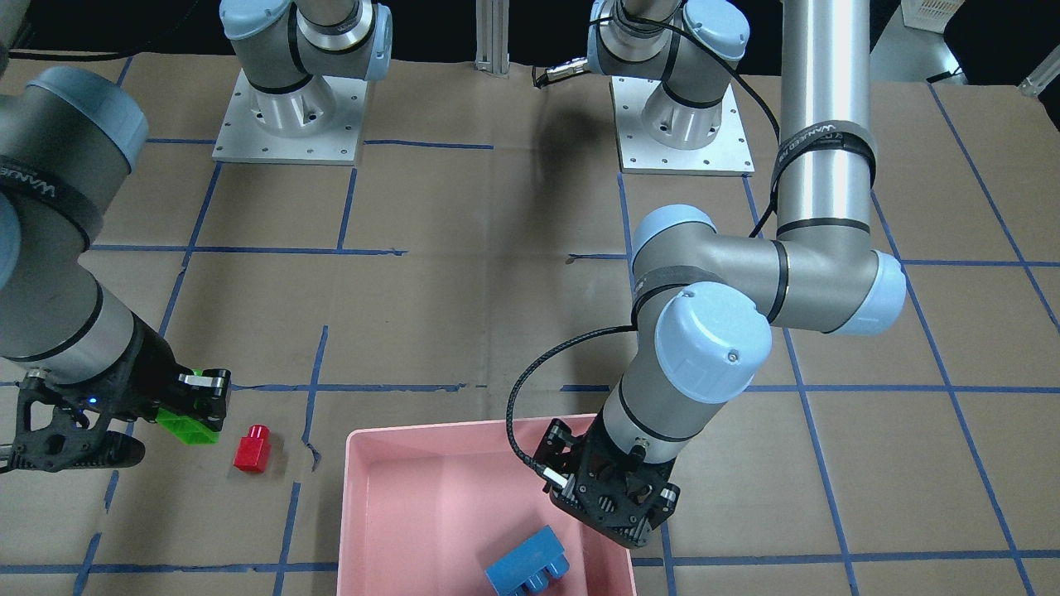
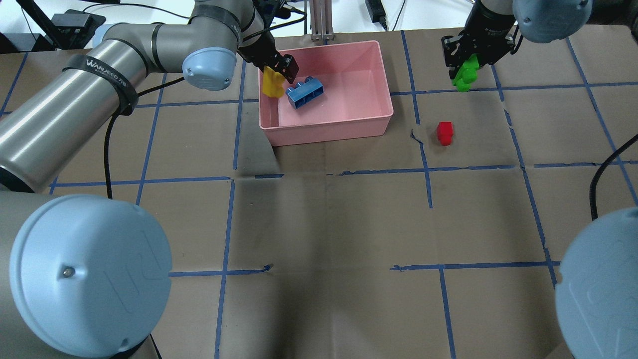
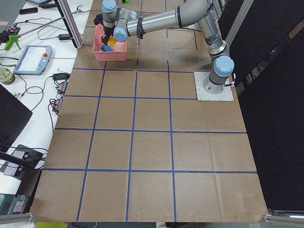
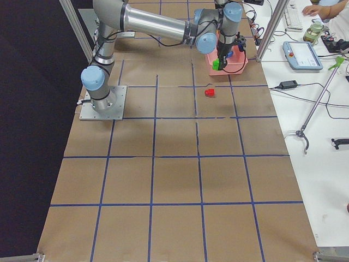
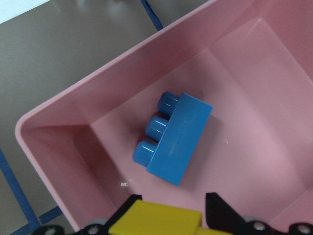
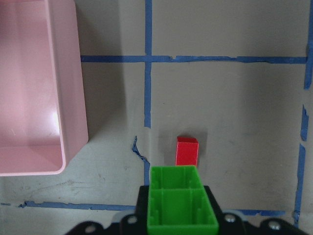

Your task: Put all blocks into box

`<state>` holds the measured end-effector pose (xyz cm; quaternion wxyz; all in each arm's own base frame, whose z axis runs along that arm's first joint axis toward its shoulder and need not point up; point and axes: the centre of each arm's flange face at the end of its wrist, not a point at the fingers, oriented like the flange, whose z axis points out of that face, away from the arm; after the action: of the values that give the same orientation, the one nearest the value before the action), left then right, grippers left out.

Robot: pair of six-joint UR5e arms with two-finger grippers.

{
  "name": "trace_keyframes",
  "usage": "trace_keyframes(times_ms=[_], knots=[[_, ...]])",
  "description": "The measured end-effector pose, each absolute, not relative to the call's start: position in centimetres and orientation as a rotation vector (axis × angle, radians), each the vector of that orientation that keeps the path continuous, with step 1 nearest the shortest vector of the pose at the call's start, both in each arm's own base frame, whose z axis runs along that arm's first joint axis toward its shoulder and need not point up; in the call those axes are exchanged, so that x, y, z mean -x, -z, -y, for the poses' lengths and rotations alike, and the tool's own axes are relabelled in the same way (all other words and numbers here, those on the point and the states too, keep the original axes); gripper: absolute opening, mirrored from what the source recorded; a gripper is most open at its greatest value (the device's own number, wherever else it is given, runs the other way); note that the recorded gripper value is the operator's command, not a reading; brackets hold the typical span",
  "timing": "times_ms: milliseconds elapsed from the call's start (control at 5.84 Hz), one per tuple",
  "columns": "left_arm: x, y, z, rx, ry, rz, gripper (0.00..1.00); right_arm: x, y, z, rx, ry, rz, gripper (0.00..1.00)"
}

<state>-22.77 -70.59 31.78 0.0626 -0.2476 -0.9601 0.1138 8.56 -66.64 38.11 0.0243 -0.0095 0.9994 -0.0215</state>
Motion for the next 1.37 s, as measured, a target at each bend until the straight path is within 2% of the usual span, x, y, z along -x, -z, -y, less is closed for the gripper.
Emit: trace_keyframes(times_ms=[514, 856, 1027, 1198, 1369], knots=[[17.2, -39.0, 66.5, 0.644, -0.190, 2.980, 1.00, -16.0, -37.5, 66.2, -0.107, 0.106, -3.081, 0.16], [14.0, -44.4, 60.9, 0.536, -0.071, 2.995, 1.00, -25.0, -34.8, 65.9, -0.215, 0.165, -3.051, 0.17], [13.8, -47.0, 57.2, 0.479, -0.027, 3.001, 1.00, -27.2, -33.5, 66.6, -0.240, 0.177, -3.041, 0.27], [13.6, -48.8, 54.5, 0.439, 0.015, 3.003, 1.00, -28.0, -32.6, 67.8, -0.242, 0.191, -3.036, 0.92], [13.0, -50.1, 53.2, 0.409, 0.032, 3.004, 1.00, -28.5, -31.7, 69.3, -0.211, 0.230, -3.030, 0.99]])
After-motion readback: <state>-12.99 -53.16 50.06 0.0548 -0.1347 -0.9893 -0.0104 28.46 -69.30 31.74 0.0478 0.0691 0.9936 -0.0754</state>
